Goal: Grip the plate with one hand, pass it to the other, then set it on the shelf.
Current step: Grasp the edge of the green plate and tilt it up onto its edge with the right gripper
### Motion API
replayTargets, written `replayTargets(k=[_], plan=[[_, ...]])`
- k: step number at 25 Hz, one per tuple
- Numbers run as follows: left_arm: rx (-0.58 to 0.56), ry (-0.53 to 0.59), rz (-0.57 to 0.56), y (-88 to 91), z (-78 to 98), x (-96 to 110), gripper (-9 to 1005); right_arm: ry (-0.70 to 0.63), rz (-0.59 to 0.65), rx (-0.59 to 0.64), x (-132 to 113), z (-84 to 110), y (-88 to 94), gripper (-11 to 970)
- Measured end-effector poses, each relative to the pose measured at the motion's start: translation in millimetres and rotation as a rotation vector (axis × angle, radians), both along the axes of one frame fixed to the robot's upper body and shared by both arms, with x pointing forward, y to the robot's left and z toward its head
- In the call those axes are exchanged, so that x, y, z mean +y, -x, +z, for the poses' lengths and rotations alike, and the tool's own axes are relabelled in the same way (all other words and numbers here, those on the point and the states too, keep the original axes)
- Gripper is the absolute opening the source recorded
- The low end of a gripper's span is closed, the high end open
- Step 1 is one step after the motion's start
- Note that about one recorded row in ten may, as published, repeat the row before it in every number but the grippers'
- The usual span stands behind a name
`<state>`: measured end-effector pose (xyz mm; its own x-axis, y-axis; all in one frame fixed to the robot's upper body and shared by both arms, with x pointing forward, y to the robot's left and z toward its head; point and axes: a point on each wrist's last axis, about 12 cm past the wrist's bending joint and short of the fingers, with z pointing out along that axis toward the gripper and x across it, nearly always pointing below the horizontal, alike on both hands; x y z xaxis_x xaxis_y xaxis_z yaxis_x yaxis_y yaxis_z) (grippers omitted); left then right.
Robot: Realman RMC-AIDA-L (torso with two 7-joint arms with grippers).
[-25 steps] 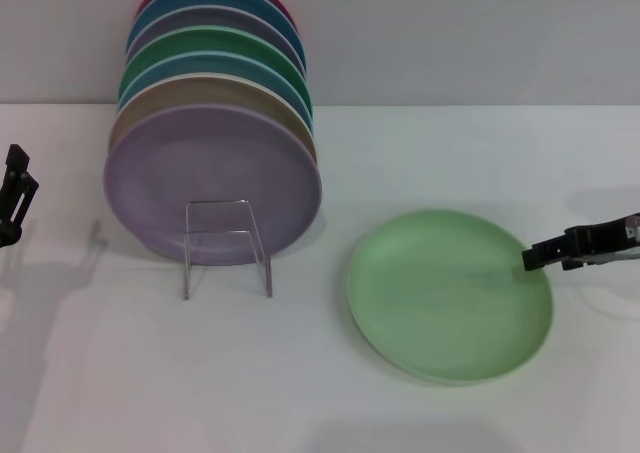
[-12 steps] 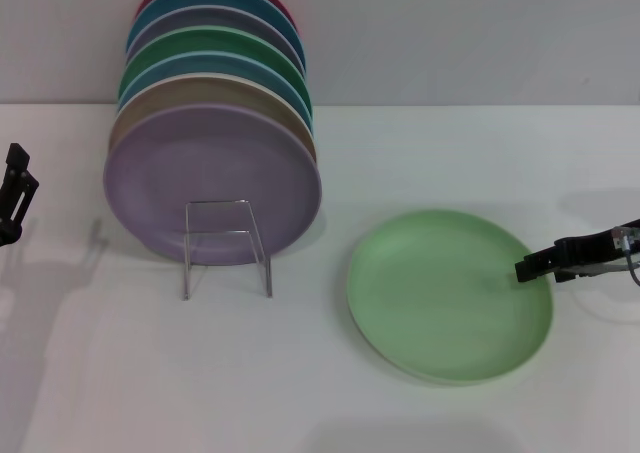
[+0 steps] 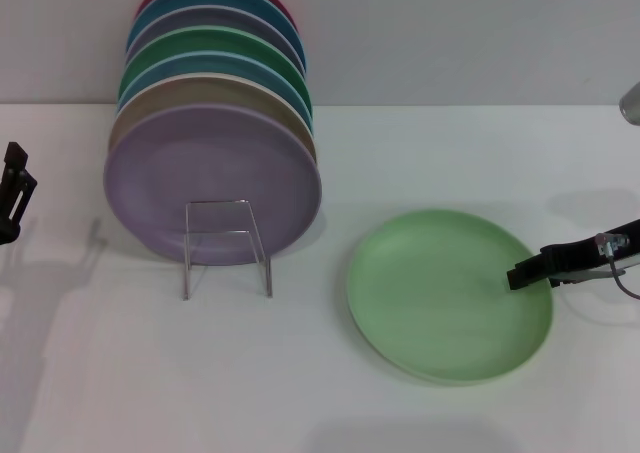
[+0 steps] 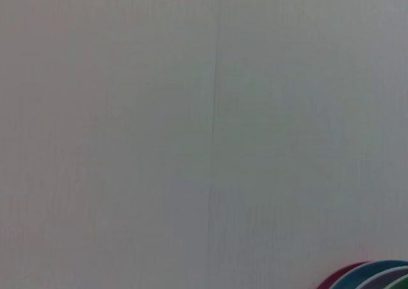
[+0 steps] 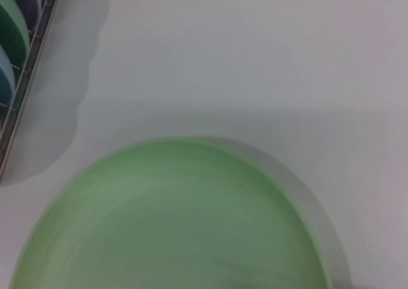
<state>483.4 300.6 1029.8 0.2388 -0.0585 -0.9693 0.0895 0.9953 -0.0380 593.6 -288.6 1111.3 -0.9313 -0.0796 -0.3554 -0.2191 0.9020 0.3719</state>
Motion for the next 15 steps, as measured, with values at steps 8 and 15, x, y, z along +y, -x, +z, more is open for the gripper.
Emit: replayTargets(k=[8,15], plan=[[-0.002,0.000,0.005,0.0,0.4,1.5,834,0.022,-0.005,0.012,-2.1,-1.2,0.6,317],[-0.008,0.001,0.007,0.5,1.0,1.9,834,0.022,-0.006,0.012,-1.9,-1.3,0.6,210]])
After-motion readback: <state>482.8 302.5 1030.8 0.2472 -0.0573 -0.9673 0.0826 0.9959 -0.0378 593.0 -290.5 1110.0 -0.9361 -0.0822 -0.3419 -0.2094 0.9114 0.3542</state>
